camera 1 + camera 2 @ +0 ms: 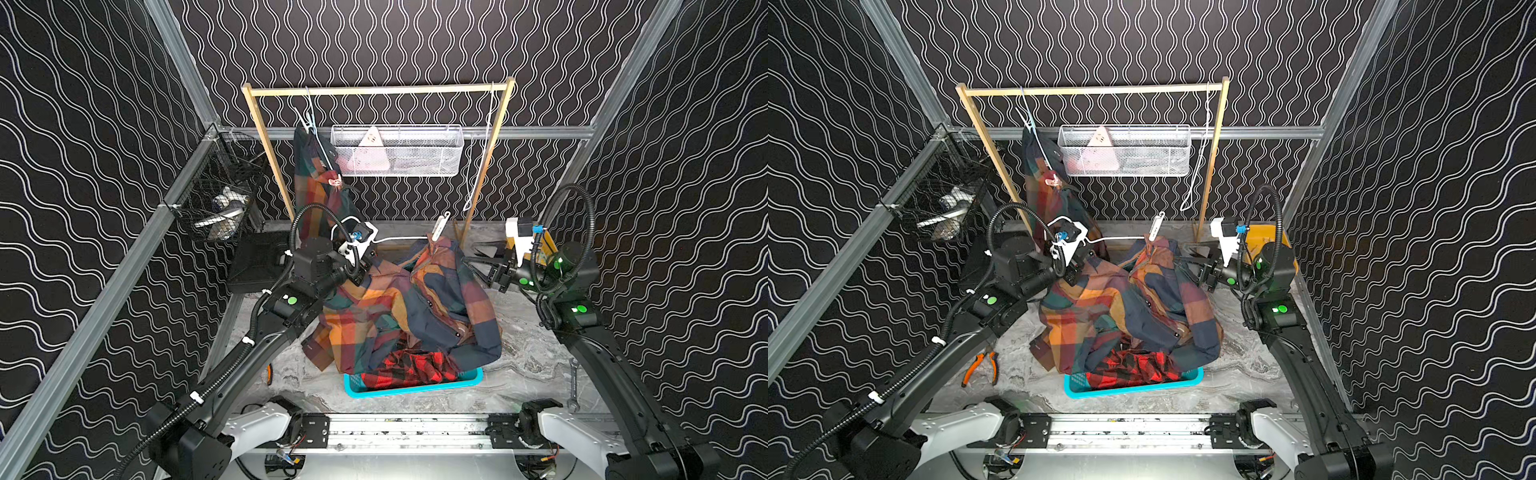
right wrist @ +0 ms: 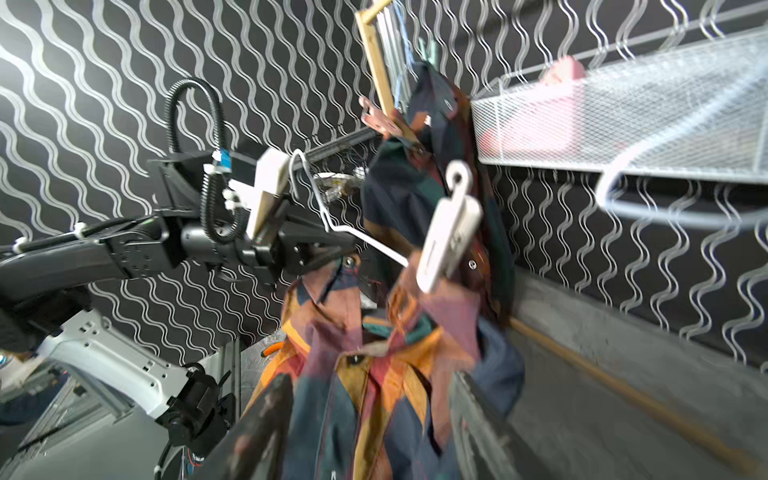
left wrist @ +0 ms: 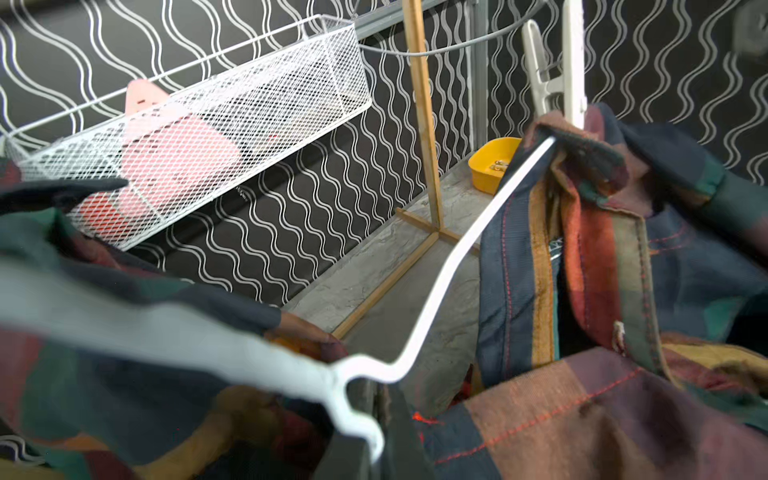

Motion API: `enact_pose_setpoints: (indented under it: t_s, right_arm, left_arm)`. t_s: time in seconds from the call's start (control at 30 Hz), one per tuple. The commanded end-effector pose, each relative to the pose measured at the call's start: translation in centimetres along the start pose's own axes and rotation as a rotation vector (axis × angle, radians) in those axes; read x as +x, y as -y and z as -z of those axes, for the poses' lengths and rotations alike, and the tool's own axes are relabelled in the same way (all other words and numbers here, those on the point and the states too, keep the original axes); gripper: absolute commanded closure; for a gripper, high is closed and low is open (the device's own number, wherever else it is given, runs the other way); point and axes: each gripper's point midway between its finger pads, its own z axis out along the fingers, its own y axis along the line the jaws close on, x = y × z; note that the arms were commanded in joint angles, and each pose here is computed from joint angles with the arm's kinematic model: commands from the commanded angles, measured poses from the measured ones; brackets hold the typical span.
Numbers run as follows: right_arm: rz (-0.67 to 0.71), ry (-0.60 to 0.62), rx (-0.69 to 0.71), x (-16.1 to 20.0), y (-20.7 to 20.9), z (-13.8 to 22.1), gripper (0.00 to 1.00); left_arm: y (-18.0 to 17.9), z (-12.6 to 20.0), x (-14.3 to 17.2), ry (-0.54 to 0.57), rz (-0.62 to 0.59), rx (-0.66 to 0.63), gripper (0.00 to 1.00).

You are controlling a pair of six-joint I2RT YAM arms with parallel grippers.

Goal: Remove the clothespins securing long-sleeve shirts to the hanger
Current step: Adjust the hanger, then remove the clamp from the hanger.

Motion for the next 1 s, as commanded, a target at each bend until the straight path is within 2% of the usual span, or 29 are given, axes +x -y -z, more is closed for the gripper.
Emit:
enact_pose_setpoints:
  t_s: [0.0, 0.33, 0.97]
  right_arm:
    - [0.041, -0.029, -0.076, 0.0, -0.7, -0.4, 0.34]
    - [0.110, -0.021, -0.149, -0.7, -0.4, -1.4, 0.29]
    - [0.109, -0.005, -0.207, -0.9, 0.8, -2.7, 0.26]
  left_arm:
    - [1.0, 0.7, -2.3, 0.114, -0.081, 0.059, 1.00]
    - [2.9, 1.0, -3.0, 0.185, -0.135, 0.156, 1.00]
    - [3.7, 1.2, -3.1, 0.222, -0.177, 0.190, 1.00]
